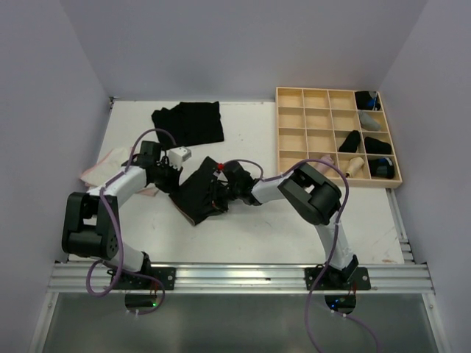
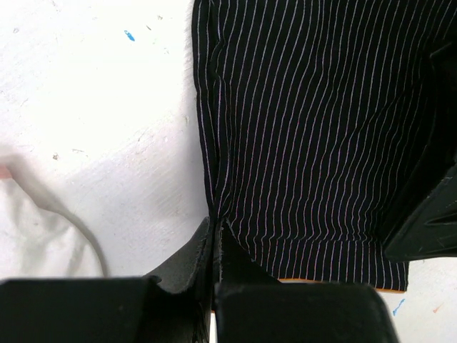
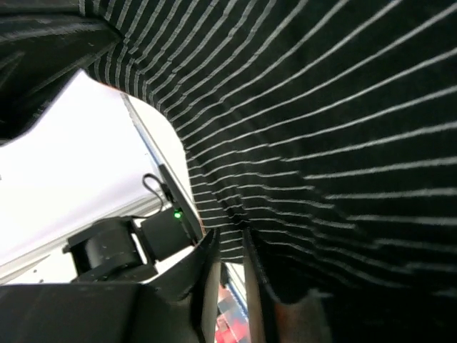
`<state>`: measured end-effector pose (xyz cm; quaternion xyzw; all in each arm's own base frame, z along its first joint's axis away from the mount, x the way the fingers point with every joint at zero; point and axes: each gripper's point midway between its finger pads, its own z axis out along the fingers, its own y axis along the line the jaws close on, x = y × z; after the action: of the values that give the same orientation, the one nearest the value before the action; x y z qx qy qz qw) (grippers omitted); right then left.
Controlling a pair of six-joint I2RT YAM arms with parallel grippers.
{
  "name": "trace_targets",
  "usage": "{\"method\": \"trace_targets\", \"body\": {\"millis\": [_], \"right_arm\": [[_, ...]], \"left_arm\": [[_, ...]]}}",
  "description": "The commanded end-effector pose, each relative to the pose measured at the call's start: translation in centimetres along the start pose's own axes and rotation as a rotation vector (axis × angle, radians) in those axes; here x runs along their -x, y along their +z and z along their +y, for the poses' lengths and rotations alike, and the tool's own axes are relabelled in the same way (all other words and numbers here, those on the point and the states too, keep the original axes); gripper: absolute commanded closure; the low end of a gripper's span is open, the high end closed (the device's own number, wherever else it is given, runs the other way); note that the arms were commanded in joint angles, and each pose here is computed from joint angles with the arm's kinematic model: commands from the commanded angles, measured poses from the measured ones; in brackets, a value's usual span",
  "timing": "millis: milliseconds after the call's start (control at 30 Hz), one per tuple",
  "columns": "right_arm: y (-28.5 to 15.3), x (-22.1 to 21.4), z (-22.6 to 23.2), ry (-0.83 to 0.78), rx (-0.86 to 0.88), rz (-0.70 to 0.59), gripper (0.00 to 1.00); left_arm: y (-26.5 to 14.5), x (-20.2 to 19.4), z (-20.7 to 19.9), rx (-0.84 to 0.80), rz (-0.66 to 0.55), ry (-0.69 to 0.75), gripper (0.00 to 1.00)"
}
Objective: Roll the underwear
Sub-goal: Fold the underwear
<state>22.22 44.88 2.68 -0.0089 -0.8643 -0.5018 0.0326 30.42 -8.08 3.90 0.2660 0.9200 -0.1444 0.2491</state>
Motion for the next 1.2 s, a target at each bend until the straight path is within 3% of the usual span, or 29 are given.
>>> {"method": "trace_targets", "body": {"millis": [0, 133, 367, 567, 833, 1033, 1167], "right_arm": [[-1.8, 0.7, 4.4, -0.031, 0.082, -0.049, 0.75], [-1.8, 0.6, 5.2, 0.018, 0.099, -0.049, 0.74], [0.6, 0.7, -0.6, 0.080, -0.028, -0.028, 0.74], [1.2, 1.7, -2.1, 0.082, -0.056, -0.040, 0.75], [0.4, 3.0, -1.4, 0.064, -0.030, -0.069, 0.75], [-4.1, 4.9, 1.1, 0.025, 0.001, -0.136, 0.74], [-7.3, 4.2, 0.1, 0.033, -0.077, -0.114, 0.74]], "left_arm": [[-1.0, 1.7, 0.2, 0.040, -0.071, 0.033, 1.00], [-1.6, 2.2, -0.3, 0.054, -0.093, 0.067, 1.00], [-2.4, 2.5, -2.5, 0.082, -0.119, 0.156, 1.00], [-2.8, 1.9, -5.4, 0.066, -0.096, 0.274, 1.00], [-1.8, -0.8, -10.1, -0.113, 0.036, 0.406, 1.00], [0.6, -3.0, -10.3, -0.185, 0.193, 0.366, 1.00], [2.0, -4.1, -10.1, -0.197, 0.278, 0.324, 1.00]]}}
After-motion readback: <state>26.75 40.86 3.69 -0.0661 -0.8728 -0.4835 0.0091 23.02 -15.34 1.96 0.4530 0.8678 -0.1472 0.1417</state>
